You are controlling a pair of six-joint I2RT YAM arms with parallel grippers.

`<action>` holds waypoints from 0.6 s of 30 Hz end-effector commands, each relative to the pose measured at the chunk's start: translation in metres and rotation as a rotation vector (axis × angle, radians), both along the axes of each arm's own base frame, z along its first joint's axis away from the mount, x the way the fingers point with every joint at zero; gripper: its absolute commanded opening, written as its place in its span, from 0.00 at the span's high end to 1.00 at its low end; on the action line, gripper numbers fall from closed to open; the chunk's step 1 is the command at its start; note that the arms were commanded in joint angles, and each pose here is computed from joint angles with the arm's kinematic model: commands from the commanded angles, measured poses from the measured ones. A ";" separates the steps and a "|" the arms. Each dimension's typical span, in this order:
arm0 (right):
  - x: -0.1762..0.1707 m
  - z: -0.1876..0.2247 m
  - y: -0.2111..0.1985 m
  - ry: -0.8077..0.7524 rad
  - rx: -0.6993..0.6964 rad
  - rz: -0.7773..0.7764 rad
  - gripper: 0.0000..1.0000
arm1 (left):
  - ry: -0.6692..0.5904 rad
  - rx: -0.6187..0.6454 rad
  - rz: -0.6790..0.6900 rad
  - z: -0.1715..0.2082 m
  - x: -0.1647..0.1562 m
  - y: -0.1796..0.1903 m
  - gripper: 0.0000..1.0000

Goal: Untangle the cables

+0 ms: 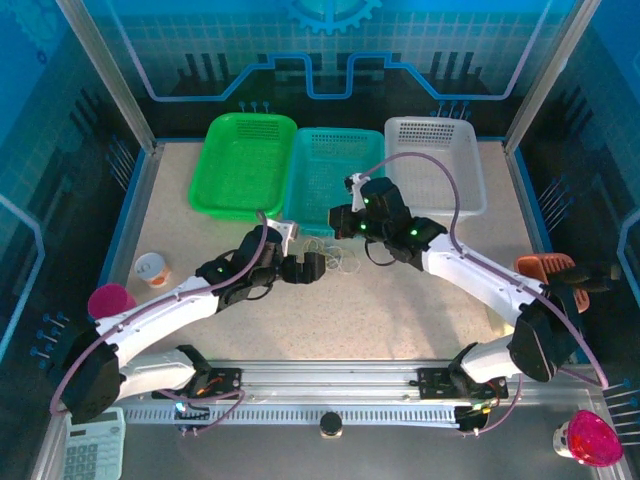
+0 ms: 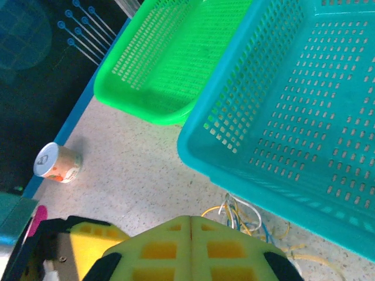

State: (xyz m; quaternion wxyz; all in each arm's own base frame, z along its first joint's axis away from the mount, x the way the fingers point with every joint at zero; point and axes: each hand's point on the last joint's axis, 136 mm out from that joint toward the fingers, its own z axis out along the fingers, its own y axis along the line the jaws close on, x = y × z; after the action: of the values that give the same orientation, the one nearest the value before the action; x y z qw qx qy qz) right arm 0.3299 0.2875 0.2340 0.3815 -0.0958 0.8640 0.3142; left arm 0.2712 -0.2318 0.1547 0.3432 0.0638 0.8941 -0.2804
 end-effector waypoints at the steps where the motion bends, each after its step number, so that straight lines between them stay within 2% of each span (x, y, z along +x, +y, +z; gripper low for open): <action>1: -0.014 0.027 0.005 -0.011 0.043 0.050 1.00 | -0.075 0.003 -0.054 0.012 0.007 -0.006 0.01; 10: -0.037 0.076 0.005 -0.069 0.125 0.095 1.00 | -0.132 0.047 -0.017 0.016 0.028 -0.008 0.01; 18: -0.049 0.094 0.010 -0.090 0.154 0.128 1.00 | -0.155 0.010 -0.049 0.018 0.042 -0.027 0.01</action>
State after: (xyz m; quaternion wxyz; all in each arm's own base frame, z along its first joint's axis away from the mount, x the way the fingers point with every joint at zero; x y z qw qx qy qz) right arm 0.2919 0.2914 0.3144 0.4099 -0.1260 0.8196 0.3800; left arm 0.2999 -0.2486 0.1545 0.3767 0.0979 0.8828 -0.2630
